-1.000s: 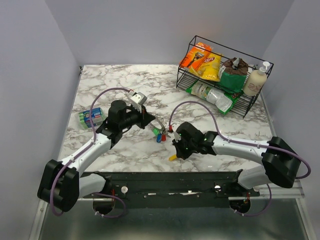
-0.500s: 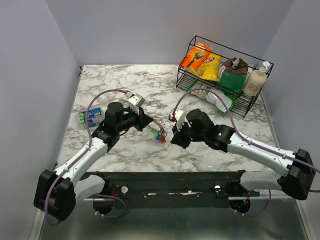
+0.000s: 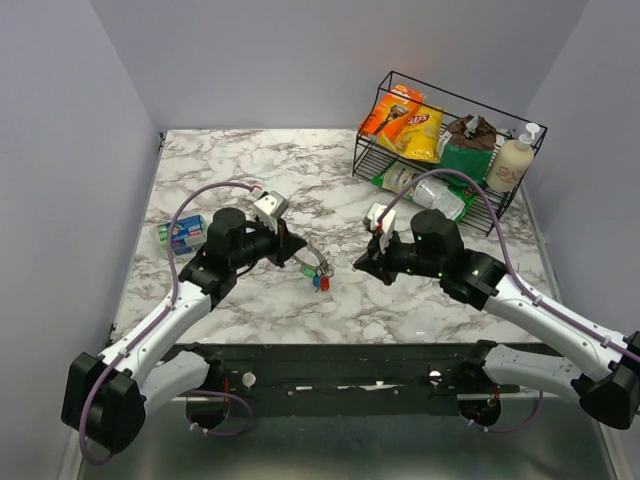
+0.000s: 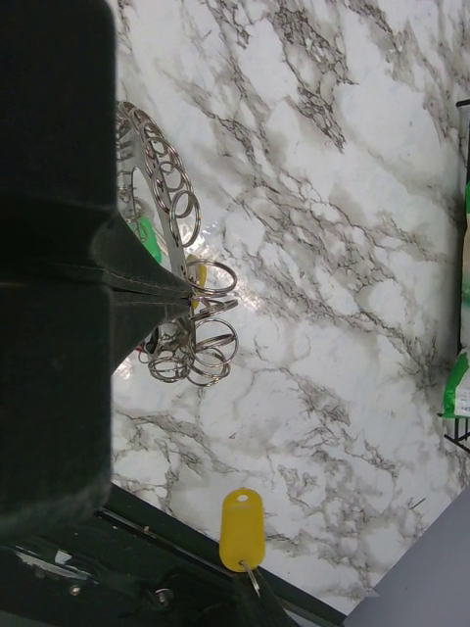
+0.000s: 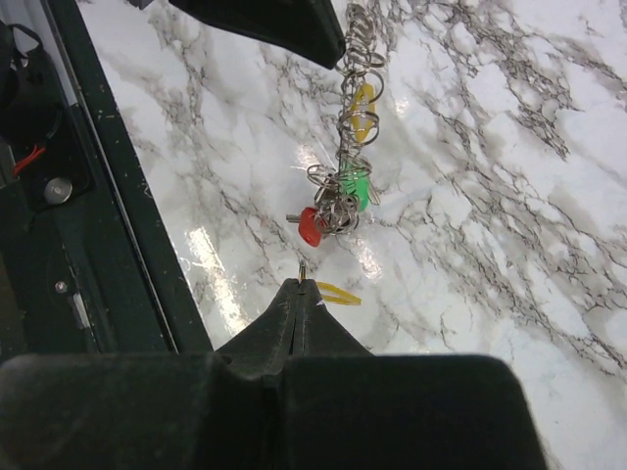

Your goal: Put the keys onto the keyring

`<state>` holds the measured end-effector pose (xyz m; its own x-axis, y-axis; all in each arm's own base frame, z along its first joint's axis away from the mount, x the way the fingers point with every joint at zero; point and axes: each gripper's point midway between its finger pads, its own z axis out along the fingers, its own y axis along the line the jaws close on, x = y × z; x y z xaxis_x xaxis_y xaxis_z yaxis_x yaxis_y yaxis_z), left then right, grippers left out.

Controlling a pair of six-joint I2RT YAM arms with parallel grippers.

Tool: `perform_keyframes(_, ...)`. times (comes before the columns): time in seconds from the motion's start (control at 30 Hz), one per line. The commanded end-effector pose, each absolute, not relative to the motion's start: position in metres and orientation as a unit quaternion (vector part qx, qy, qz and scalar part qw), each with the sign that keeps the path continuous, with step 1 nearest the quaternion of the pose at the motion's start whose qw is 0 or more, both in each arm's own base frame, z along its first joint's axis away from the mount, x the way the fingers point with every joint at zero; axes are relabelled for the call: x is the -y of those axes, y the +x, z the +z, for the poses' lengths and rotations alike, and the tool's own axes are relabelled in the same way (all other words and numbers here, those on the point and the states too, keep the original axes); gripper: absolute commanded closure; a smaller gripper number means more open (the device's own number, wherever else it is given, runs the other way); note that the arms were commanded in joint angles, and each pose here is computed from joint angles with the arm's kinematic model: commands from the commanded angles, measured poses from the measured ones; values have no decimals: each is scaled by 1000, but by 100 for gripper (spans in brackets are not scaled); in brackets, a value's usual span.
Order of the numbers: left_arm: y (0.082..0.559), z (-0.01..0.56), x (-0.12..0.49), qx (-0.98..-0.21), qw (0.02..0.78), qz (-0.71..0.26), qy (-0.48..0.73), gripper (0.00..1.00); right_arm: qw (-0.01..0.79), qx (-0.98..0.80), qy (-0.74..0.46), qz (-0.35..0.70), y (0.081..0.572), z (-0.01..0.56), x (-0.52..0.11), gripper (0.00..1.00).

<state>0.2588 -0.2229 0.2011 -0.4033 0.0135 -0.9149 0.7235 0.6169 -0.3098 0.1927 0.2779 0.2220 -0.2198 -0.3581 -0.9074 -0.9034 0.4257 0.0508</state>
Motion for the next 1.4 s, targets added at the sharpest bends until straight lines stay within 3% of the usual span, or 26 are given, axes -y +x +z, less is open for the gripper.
perform_keyframes(0.0,259,209,224,-753,499,-352,245,100,451,-712,-444,305,193,219,-275,100)
perform_keyframes(0.27,253,186,232,-762,477,-360,252,100,440,-725,-437,300,194,201,-273,99)
perform_keyframes(0.6,249,174,244,-742,472,-380,289,100,511,-720,-405,238,219,198,-253,100)
perform_keyframes(1.03,207,160,274,-714,413,-407,393,100,506,-662,-474,285,199,207,-267,100)
perform_keyframes(1.37,176,174,284,-656,420,-434,452,100,486,-644,-498,318,184,208,-274,100)
